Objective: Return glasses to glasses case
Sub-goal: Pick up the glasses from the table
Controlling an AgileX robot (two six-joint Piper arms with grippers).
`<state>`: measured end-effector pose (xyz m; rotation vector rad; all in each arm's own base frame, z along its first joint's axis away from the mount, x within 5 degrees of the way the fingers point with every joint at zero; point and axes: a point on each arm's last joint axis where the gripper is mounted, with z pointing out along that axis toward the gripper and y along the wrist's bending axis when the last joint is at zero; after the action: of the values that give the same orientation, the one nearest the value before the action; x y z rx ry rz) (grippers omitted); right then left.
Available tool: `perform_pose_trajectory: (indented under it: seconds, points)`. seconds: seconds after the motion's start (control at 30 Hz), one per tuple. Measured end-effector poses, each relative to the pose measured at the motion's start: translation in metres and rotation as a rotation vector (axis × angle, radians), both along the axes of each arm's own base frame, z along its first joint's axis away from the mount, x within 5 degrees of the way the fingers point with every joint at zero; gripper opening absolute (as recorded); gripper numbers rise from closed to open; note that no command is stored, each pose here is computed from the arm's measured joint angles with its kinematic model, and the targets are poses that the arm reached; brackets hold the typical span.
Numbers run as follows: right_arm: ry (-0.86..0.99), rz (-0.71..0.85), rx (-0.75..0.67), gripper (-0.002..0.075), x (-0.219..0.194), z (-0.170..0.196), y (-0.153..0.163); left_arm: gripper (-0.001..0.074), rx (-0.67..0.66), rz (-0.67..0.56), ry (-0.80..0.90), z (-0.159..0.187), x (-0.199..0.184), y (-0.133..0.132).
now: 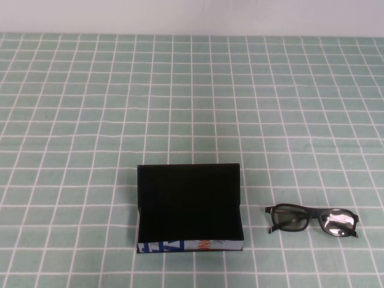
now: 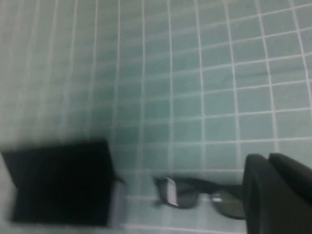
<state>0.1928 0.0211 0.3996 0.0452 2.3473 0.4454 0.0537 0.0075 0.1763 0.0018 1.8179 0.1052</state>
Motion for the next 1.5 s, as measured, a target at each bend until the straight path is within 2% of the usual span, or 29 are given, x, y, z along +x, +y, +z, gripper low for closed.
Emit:
perform_pose_trajectory:
  seconds: [0.1,0.23,0.33,0.47,0.6,0.67,0.73,0.97,1.33,1.43,1.5]
  points:
    - [-0.026,0.193,-0.131,-0.0011,0.014,-0.010,0.002,-0.0002,0.000,0.000,-0.001,0.000,0.000,0.000]
    - [-0.109,0.394,-0.175,-0.0011,0.029,-0.016,0.011,-0.0002,0.000,0.000,-0.001,0.000,0.000,0.000]
    - [-0.165,0.604,-0.250,-0.0011,0.041,-0.026,0.019,-0.0002,0.000,0.000,-0.001,0.000,0.000,0.000]
    - [-0.067,0.905,-0.355,-0.0011,0.055,-0.060,0.041,-0.0002,0.000,0.000,-0.001,0.000,0.000,0.000]
    - [0.127,1.201,-0.591,-0.0011,0.059,-0.099,0.072,-0.0002,0.000,0.000,-0.001,0.000,0.000,0.000]
    - [0.181,1.285,-0.685,-0.0011,0.059,-0.112,0.086,-0.0002,0.000,0.000,-0.001,0.000,0.000,0.000]
    - [0.202,1.320,-0.725,-0.0011,0.061,-0.121,0.095,-0.0002,0.000,0.000,-0.001,0.000,0.000,0.000]
    - [0.269,1.350,-0.708,-0.0011,0.075,-0.149,0.107,-0.0002,0.000,0.000,-0.001,0.000,0.000,0.000]
    - [0.288,1.288,-0.712,-0.0010,0.088,-0.167,0.110,-0.0002,0.000,0.000,-0.001,0.000,0.000,0.000]
    - [0.266,1.245,-0.728,0.0020,0.092,-0.167,0.110,-0.0002,0.000,0.000,-0.001,0.000,0.000,0.000]
    - [0.261,1.221,-0.735,0.0086,0.094,-0.167,0.110,-0.0002,0.000,0.000,-0.001,0.000,0.000,0.000]
